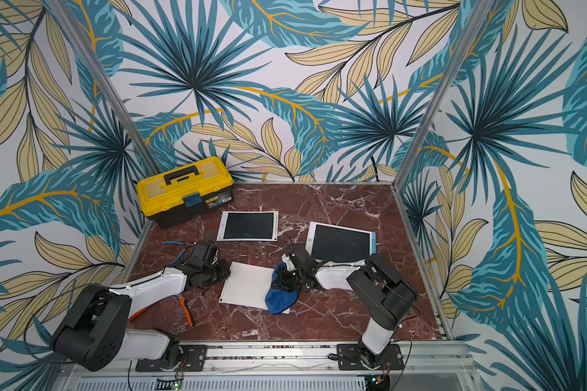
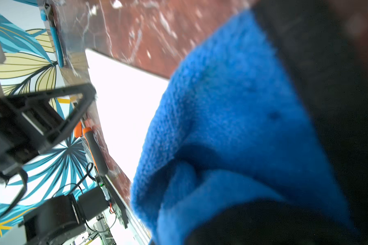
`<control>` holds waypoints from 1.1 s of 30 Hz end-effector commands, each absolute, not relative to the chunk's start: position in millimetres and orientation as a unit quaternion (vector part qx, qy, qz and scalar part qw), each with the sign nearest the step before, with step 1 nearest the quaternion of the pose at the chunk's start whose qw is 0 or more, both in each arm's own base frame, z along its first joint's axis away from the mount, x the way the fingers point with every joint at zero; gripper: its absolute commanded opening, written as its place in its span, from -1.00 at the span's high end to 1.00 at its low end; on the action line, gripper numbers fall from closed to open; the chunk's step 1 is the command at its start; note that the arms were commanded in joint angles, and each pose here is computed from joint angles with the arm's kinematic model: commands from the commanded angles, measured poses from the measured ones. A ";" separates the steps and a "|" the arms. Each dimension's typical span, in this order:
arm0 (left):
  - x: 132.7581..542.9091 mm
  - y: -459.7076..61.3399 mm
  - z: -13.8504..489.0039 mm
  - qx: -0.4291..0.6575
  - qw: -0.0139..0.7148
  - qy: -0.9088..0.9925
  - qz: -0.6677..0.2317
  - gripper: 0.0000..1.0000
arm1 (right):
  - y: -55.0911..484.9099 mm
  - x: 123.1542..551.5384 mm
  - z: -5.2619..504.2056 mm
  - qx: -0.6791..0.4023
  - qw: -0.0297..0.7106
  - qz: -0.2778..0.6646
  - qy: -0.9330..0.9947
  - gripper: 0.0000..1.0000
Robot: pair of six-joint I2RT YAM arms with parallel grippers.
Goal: Wipe the drawing tablet
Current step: Wipe the dirt from the drawing tablet.
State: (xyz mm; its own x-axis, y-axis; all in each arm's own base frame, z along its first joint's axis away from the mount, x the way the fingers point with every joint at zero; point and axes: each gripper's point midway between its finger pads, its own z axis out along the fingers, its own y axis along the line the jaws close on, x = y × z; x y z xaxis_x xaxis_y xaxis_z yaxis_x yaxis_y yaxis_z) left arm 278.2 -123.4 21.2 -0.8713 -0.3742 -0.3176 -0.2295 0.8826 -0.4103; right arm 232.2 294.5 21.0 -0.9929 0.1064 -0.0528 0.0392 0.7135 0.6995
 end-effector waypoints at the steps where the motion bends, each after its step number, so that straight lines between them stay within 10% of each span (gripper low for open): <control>1: 234.9 -111.8 -9.1 -0.166 0.116 0.969 -0.144 0.73 | 253.7 191.9 -15.9 0.062 -0.001 0.301 0.952 0.77; 22: 237.1 -116.8 -9.0 -0.166 0.113 0.969 -0.146 0.73 | 440.5 246.9 3.9 -0.049 -0.005 0.358 0.932 0.77; 33: 240.0 -118.0 -5.1 -0.170 0.121 0.967 -0.149 0.73 | 391.5 304.4 -10.1 0.002 0.009 0.313 0.950 0.77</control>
